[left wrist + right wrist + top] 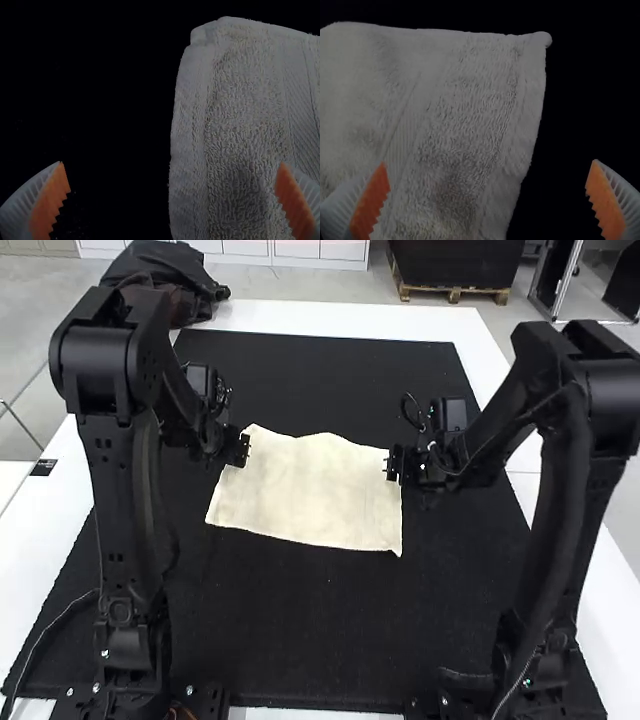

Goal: Fold the towel.

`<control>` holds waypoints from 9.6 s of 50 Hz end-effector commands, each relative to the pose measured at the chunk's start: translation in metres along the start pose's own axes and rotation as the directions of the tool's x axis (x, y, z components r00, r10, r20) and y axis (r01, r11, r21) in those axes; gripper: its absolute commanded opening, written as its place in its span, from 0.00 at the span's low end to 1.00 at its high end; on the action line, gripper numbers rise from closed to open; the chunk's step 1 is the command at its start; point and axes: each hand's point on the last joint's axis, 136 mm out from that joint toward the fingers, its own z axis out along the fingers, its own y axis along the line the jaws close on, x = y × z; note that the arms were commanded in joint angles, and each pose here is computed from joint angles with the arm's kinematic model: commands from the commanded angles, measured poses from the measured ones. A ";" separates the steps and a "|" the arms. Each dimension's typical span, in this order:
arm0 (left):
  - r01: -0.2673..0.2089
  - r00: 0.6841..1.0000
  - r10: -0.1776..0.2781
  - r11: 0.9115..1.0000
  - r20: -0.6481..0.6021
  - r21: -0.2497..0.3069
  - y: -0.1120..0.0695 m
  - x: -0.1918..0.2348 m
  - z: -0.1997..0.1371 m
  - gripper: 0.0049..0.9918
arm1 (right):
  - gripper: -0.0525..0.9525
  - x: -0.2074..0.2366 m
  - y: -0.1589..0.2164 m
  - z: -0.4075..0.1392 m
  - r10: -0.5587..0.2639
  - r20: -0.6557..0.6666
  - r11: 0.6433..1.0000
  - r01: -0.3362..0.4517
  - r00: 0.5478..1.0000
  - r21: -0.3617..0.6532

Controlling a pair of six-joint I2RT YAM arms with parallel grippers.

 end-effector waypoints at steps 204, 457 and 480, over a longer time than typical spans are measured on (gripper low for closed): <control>0.040 0.986 -0.048 0.998 0.162 0.057 -0.011 -0.061 -0.070 0.02 | 0.03 -0.056 0.031 -0.075 -0.048 0.116 0.987 0.065 0.992 -0.148; 0.064 0.967 -0.027 0.988 0.255 -0.138 0.021 -0.028 -0.203 0.98 | 0.03 0.040 0.078 -0.083 -0.099 -0.162 0.959 0.051 0.982 -0.278; 0.109 0.967 -0.068 0.982 0.247 -0.154 0.024 -0.019 -0.200 0.98 | 0.03 -0.006 0.131 -0.105 -0.118 -0.085 0.923 0.078 0.989 -0.376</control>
